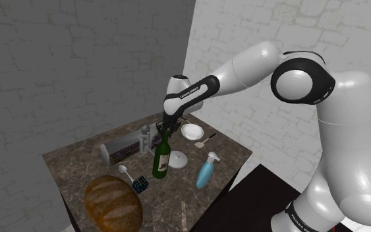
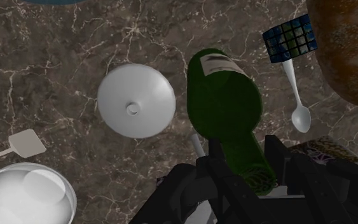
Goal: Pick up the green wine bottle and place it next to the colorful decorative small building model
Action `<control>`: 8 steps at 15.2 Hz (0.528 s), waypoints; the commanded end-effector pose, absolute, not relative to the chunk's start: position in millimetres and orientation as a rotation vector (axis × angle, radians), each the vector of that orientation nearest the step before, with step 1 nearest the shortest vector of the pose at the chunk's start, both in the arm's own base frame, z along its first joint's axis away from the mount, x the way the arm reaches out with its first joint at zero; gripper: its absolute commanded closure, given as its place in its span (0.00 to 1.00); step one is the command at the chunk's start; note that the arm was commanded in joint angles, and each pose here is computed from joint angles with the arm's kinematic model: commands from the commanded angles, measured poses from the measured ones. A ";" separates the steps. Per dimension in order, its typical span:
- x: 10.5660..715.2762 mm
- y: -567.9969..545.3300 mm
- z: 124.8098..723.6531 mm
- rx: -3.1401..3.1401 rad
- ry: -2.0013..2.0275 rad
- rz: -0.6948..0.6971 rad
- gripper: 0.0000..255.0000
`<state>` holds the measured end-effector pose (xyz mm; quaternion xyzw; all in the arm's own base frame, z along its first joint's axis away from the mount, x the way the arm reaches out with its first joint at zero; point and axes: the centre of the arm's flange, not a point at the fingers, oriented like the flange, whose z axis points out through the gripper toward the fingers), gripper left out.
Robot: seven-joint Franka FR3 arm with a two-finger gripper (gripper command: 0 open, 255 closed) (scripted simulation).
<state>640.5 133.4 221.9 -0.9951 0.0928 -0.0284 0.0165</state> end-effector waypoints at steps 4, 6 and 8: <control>640.6 133.5 222.2 -3.094 0.288 -0.089 0.00; 640.6 133.5 222.2 -3.094 0.288 -0.089 0.00; 639.8 133.1 235.3 -3.094 0.289 -0.089 0.00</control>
